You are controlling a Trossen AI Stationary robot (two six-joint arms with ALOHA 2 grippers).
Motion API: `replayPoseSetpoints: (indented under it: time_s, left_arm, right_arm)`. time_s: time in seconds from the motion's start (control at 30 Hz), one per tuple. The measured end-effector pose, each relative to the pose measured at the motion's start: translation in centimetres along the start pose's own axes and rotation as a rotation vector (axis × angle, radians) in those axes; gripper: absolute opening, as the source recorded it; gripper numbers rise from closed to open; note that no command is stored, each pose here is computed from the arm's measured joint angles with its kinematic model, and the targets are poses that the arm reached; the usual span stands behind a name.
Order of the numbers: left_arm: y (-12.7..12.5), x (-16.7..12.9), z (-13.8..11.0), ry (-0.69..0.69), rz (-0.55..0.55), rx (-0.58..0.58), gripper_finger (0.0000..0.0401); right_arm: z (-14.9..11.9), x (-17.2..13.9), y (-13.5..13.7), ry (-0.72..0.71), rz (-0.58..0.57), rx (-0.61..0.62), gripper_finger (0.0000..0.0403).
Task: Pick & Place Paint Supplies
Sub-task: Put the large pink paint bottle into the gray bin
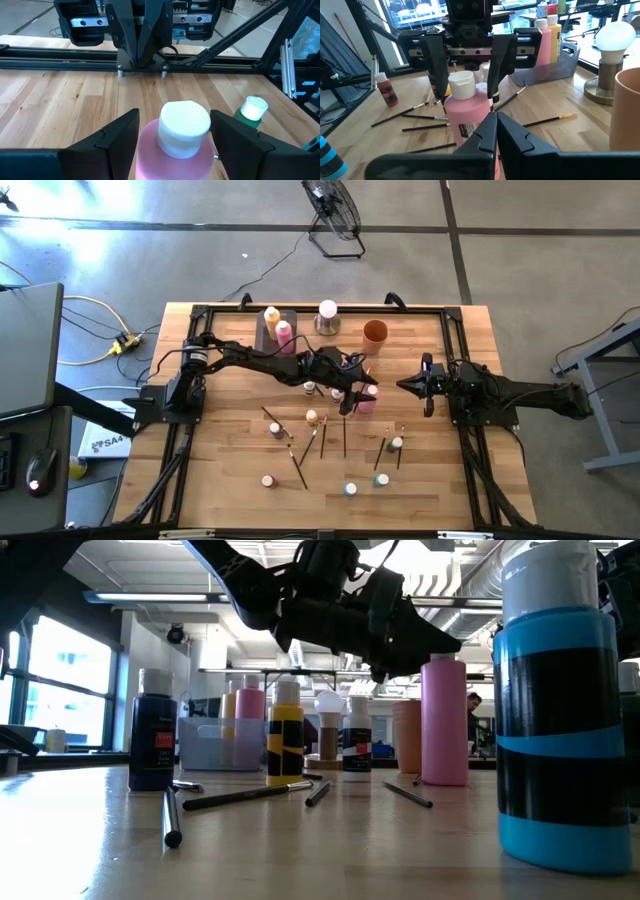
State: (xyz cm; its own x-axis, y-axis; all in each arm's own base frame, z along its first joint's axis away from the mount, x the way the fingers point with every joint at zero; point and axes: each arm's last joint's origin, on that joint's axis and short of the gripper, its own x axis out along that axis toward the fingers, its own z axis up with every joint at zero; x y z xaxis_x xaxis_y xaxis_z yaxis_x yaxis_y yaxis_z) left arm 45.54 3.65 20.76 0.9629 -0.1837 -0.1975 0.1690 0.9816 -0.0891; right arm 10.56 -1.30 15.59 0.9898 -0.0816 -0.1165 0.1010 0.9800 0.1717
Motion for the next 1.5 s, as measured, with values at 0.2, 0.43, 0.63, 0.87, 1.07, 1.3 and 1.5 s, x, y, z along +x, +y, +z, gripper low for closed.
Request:
replayPoseSetpoints:
  time_s: [0.2,0.43,0.63,0.87,1.07,1.3,1.5]
  left_arm:
    - [0.0,0.0,0.01,-0.001,0.0,0.001,0.0195]
    - [0.06,0.0,0.02,-0.003,0.021,0.003,0.0157]
    - [0.11,-0.01,0.03,-0.002,0.032,0.009,0.0135]
    - [0.11,-0.01,0.03,-0.002,0.033,0.011,0.0123]
    - [0.11,-0.01,0.03,-0.003,0.032,0.011,0.0121]
    - [0.11,-0.01,0.04,-0.003,0.032,0.01,0.012]
    - [0.1,-0.01,0.03,-0.003,0.03,0.01,0.0127]
  right_arm:
    - [0.0,0.0,0.0,0.0,0.0,0.0,0.0004]
    - [-0.01,0.0,0.0,0.0,0.0,0.0,0.0004]
    - [0.0,0.0,0.0,0.0,0.001,0.0,0.0004]
    - [-0.01,0.0,0.0,0.0,0.0,0.0,0.0004]
    - [-0.01,0.0,0.0,0.0,0.001,0.0,0.0004]
    - [-0.01,0.0,0.0,0.0,0.0,0.0,0.0004]
    - [-0.01,0.0,0.0,0.0,0.001,0.0,0.0004]
